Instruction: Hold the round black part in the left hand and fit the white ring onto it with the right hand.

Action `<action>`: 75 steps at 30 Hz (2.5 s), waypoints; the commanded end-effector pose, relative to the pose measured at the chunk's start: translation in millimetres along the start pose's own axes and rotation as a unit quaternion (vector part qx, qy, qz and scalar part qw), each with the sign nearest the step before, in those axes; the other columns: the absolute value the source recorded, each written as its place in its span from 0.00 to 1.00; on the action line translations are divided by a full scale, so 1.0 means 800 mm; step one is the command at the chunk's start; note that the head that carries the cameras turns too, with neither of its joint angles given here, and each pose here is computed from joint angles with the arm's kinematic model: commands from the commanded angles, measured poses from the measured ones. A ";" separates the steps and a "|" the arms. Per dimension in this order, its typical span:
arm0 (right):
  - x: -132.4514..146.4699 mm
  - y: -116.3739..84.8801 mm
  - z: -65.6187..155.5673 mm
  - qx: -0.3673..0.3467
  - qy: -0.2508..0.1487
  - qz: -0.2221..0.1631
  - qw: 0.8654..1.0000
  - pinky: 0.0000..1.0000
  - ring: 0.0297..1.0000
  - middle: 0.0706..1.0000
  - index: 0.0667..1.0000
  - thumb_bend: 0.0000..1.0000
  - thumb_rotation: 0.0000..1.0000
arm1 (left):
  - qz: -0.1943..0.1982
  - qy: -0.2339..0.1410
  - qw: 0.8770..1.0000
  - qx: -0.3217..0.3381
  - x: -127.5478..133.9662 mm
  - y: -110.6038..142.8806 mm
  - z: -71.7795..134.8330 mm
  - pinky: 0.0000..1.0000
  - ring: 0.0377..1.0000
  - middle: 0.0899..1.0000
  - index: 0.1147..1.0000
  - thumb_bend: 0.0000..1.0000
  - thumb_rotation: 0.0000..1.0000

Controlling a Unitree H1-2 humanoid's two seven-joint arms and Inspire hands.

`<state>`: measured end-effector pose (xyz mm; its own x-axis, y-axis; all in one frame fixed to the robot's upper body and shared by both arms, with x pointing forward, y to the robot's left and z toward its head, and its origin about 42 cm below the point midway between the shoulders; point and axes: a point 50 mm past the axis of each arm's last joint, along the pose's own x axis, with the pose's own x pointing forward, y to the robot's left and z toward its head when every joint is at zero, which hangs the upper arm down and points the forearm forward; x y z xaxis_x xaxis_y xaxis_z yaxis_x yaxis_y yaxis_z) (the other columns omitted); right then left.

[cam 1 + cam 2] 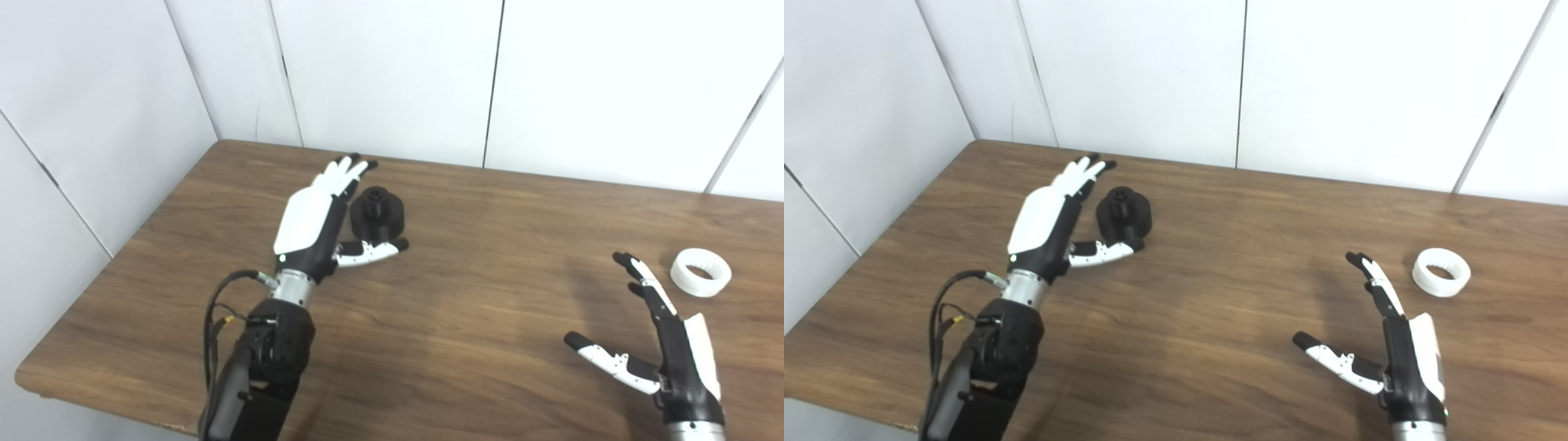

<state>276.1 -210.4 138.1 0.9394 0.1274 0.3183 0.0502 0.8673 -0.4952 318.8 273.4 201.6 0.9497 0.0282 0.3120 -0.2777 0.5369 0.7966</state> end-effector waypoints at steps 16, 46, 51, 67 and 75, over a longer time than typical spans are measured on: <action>-0.006 -0.003 -0.021 -0.014 0.020 0.002 1.000 0.88 0.92 0.91 0.86 0.85 0.45 | 0.023 0.006 0.999 0.037 0.054 0.011 -0.024 0.99 1.00 1.00 0.87 0.88 0.41; -0.014 -0.010 -0.019 -0.014 0.019 -0.006 1.000 0.85 0.91 0.91 0.86 0.82 0.42 | -0.046 0.058 0.989 0.131 0.099 -0.020 -0.065 1.00 1.00 1.00 0.87 0.97 0.52; -0.016 -0.011 -0.020 -0.017 0.022 -0.005 1.000 0.85 0.91 0.92 0.86 0.82 0.42 | -0.053 0.068 0.987 0.134 0.104 -0.027 -0.074 1.00 1.00 1.00 0.86 0.98 0.52; -0.019 -0.016 -0.015 -0.026 0.024 -0.015 0.999 0.85 0.89 0.90 0.85 0.84 0.44 | -0.083 0.094 0.982 0.139 0.118 -0.047 -0.083 1.00 1.00 1.00 0.88 0.99 0.55; -0.021 -0.017 -0.014 -0.028 0.026 -0.015 0.999 0.84 0.89 0.91 0.86 0.83 0.44 | -0.093 0.093 0.984 0.118 0.117 -0.060 -0.083 1.00 1.00 1.00 0.86 1.00 0.56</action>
<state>269.7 -216.8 138.9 0.9444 0.0959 0.3146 0.0811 0.8591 -0.5054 415.8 308.1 135.5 0.9913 0.1306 -0.0137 -0.0327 0.3467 0.9374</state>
